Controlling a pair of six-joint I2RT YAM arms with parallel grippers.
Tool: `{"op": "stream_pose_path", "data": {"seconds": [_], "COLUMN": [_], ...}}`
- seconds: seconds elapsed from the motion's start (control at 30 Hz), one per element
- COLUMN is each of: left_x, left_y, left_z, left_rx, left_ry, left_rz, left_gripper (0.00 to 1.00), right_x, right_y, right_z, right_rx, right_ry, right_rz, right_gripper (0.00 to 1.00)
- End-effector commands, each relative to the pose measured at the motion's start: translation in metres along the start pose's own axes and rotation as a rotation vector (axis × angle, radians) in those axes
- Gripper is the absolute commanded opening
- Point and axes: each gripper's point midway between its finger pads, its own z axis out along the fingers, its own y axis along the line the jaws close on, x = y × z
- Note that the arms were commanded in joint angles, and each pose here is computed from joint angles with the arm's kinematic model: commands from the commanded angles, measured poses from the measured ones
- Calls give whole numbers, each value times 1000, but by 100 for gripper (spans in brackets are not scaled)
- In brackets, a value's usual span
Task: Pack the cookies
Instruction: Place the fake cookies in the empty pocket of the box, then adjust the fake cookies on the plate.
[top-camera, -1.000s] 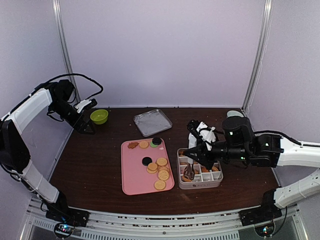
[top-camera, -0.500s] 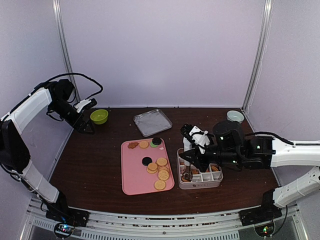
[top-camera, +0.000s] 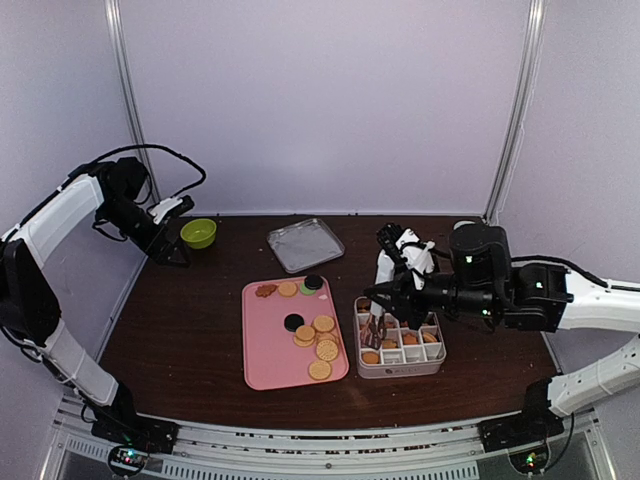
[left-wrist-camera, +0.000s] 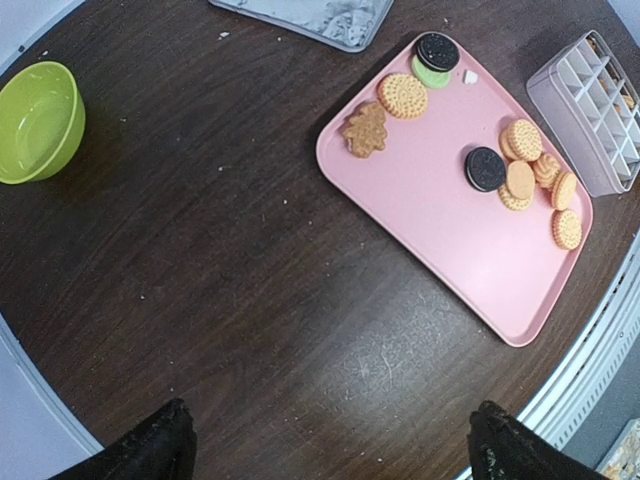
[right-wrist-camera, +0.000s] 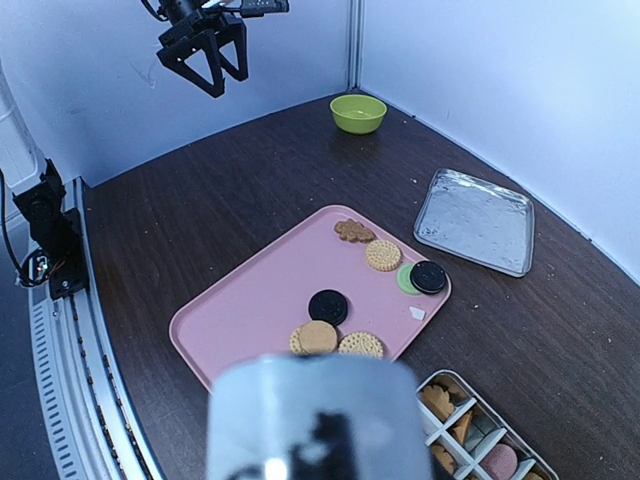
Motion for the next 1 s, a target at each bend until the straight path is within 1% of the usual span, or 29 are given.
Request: {"op": "stream_pose_path", "data": {"seconds": [0.0, 0.1, 0.2, 0.3, 0.4, 0.63, 0.8, 0.97], "left_x": [-9, -9, -6, -4, -3, 1, 3, 6], "left_y": [-2, -2, 0, 0, 1, 2, 0, -2], "left_z": [-3, -3, -1, 0, 2, 6, 6, 7], "left_rx": [15, 12, 6, 2, 0, 2, 5, 9], "left_ry": [-26, -26, -14, -12, -7, 2, 0, 1], "left_rz": [22, 21, 18, 17, 16, 12, 15, 19], "left_gripper": [98, 98, 98, 98, 98, 98, 98, 98], "right_x": [-29, -42, -51, -62, -68, -84, -75, -64], "right_y": [-4, -8, -11, -8, -2, -8, -17, -13], "right_z": [-6, -1, 10, 24, 48, 109, 138, 148], "right_rx": [13, 41, 51, 34, 14, 62, 109, 91], "right_ry": [-88, -118, -123, -144, -136, -140, -107, -96], "right_rz": [31, 28, 27, 25, 13, 3, -16, 5], "right_gripper": [31, 30, 28, 29, 34, 35, 35, 35]}}
